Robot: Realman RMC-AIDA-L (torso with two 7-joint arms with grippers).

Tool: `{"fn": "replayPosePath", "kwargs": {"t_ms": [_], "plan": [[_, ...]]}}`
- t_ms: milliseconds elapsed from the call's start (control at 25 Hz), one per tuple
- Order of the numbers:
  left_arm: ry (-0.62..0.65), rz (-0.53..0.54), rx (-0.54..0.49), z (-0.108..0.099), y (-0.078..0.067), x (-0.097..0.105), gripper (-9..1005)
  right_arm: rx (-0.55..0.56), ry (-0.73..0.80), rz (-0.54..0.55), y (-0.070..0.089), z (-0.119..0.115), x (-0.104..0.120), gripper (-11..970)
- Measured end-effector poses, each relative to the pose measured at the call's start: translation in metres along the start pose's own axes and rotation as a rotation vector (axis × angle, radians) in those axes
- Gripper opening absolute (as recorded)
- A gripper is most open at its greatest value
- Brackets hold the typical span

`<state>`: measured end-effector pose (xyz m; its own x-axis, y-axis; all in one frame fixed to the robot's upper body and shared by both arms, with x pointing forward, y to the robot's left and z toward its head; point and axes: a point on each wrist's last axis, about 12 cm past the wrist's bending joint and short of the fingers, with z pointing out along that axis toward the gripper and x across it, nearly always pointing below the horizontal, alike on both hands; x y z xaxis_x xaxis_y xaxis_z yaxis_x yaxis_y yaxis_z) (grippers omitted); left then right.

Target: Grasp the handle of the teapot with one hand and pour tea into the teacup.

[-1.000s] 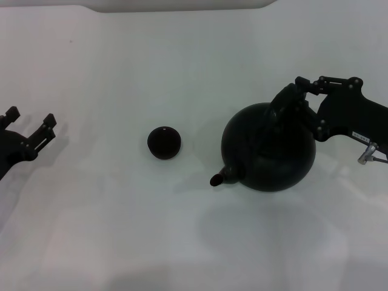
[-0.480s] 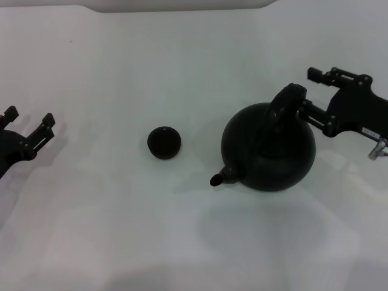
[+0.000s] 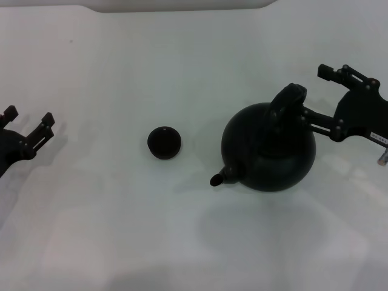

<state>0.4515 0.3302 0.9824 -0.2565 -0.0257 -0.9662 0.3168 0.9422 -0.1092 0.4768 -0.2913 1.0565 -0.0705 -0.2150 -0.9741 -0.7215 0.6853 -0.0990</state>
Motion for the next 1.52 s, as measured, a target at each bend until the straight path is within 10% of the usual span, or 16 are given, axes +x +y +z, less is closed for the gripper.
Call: {"fn": "replayPosePath", "kwargs": {"t_ms": [320,760,1080,1520], "plan": [[0.002,0.000,-0.016,0.001,0.003,-0.001,834,0.071,-0.020,0.088,-0.012,-0.031,0.015,873],[-0.127,-0.005,-0.165,-0.009,0.031,-0.021,835,0.541,-0.054,0.038,-0.055,-0.100,0.048,866],[-0.301,0.024,-0.230,-0.020,0.046,-0.044,834,0.812,-0.140,0.049,-0.069,-0.113,0.053,864],[-0.331,0.068,-0.221,-0.018,0.045,-0.050,834,0.860,-0.179,0.006,-0.066,-0.114,0.051,864]]}}
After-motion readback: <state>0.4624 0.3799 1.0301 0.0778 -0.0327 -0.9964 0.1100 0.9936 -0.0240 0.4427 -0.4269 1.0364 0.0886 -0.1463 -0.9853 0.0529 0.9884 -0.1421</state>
